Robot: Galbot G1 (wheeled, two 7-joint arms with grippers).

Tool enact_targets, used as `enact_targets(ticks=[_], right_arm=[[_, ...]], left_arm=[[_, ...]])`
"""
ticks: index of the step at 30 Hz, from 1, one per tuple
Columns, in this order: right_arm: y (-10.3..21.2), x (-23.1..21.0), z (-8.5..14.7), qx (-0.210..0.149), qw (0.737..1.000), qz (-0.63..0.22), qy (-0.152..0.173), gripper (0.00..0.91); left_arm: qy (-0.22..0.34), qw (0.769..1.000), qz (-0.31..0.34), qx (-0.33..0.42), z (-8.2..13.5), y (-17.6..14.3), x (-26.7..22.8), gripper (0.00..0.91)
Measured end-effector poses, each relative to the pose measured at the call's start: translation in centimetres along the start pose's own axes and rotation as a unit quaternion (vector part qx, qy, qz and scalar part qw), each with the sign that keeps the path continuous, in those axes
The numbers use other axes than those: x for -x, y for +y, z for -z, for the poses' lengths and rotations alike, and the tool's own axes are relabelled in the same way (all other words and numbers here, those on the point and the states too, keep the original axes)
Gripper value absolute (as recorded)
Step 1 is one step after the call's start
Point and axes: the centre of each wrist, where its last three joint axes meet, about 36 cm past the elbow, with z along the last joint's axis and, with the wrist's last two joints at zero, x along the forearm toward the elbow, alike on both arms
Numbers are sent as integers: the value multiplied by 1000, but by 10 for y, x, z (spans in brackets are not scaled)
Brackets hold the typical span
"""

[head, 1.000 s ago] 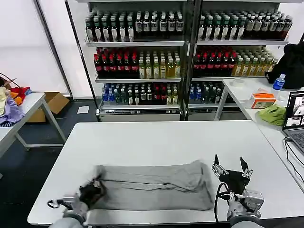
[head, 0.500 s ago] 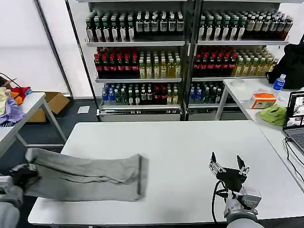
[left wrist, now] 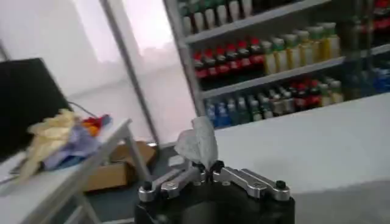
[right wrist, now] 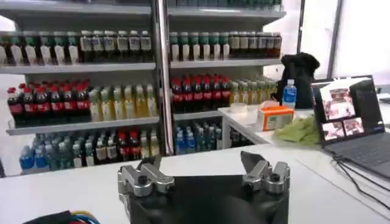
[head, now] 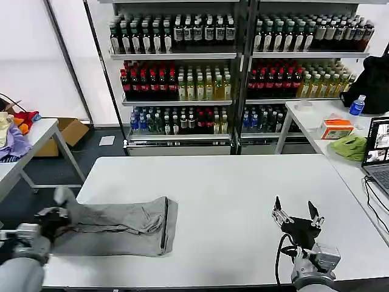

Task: Fold and organize the clothes.

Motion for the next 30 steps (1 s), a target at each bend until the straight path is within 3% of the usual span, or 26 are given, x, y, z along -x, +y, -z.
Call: enact_targets(ticks=[10,19,20,21,22,30], right_arm=[[-5,-12,-2,4,1000,-20,1,907],[-9,-19,-8,7,999,-38,8,907],[-9,-20,-8,7,999,-39,8,907],[-9,-20,-9,7,999,-39,9,907],[-9,-21,-9,7,999,-40,9,907],[-10,-20,-12,4,999,-39,11,907]], left_arm=[[22,993,-106,-45,0,-108,4,0],[19,985,-164,-54,17,-156,8,0],[20,984,-170,-55,18,-161,9,111],[20,983,-175,-56,19,-165,9,806],[20,982,-179,-57,20,-167,10,907],[31,978,-195,-59,16,-184,19,907]])
